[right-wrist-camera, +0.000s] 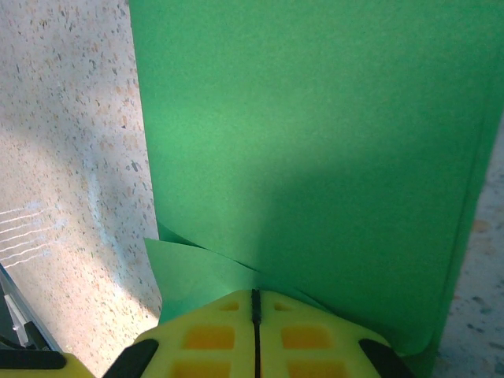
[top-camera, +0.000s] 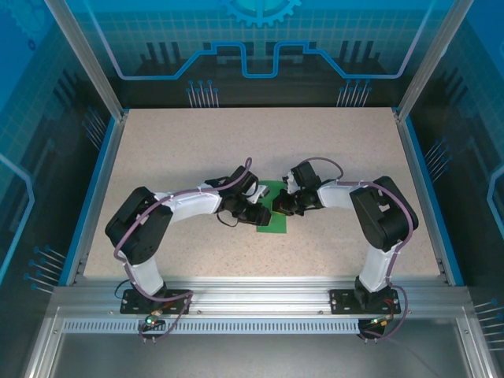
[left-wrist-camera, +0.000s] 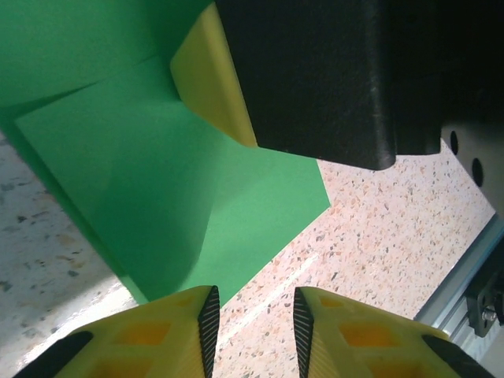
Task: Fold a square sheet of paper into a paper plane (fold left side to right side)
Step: Fold the triangle a second time at the center of the table.
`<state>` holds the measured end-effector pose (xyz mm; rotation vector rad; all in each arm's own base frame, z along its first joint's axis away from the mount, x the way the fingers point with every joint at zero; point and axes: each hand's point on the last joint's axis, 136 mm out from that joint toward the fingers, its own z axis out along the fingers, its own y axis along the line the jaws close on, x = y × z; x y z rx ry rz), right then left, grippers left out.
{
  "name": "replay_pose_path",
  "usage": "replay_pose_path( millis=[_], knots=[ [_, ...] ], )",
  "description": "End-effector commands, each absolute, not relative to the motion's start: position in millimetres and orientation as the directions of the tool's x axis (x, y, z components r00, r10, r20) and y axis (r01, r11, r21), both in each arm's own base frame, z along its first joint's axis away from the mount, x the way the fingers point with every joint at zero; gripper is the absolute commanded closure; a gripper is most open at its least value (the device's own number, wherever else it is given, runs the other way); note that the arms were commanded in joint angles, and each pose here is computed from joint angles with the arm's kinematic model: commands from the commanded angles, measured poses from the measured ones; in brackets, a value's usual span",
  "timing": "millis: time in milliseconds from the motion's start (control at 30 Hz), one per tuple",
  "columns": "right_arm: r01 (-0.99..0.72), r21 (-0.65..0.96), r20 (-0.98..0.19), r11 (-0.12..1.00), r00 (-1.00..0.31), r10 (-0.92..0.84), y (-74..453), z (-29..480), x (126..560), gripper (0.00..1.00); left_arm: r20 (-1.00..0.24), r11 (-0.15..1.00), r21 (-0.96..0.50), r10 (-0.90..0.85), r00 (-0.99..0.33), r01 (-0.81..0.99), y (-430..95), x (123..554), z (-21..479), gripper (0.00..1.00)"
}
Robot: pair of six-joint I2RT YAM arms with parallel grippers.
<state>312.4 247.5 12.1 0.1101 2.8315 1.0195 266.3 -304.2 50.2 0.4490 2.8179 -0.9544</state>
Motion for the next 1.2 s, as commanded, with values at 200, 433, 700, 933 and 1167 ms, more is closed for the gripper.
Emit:
replay_pose_path(
  millis=[200, 433, 700, 933, 1167],
  knots=[
    [0.059, 0.570, -0.032, 0.819, -0.995, 0.093, 239.0, -10.9, 296.3, 0.93, -0.157, 0.748, -0.605, 0.223, -0.962, 0.272, -305.5, 260.8, 29.0, 0.68],
    [0.058, 0.561, -0.029, 0.826, -0.996, 0.090, 237.7, -11.3, 295.2, 0.93, -0.132, 0.772, -0.588, 0.205, -0.970, 0.244, -297.2, 259.5, 15.0, 0.69],
    [0.058, 0.541, -0.024, 0.839, -0.996, 0.085, 234.7, -12.8, 294.1, 0.93, -0.120, 0.795, -0.566, 0.183, -0.976, 0.218, -286.6, 256.4, 8.9, 0.70],
    [0.063, 0.533, -0.016, 0.844, -0.996, 0.085, 232.2, -14.6, 293.5, 0.93, -0.106, 0.792, -0.574, 0.179, -0.978, 0.208, -282.2, 249.2, 8.2, 0.71],
    [0.068, 0.530, -0.014, 0.845, -0.996, 0.089, 229.4, -14.1, 295.5, 0.93, -0.075, 0.776, -0.597, 0.199, -0.977, 0.203, -277.6, 230.8, 4.8, 0.74]
  ],
)
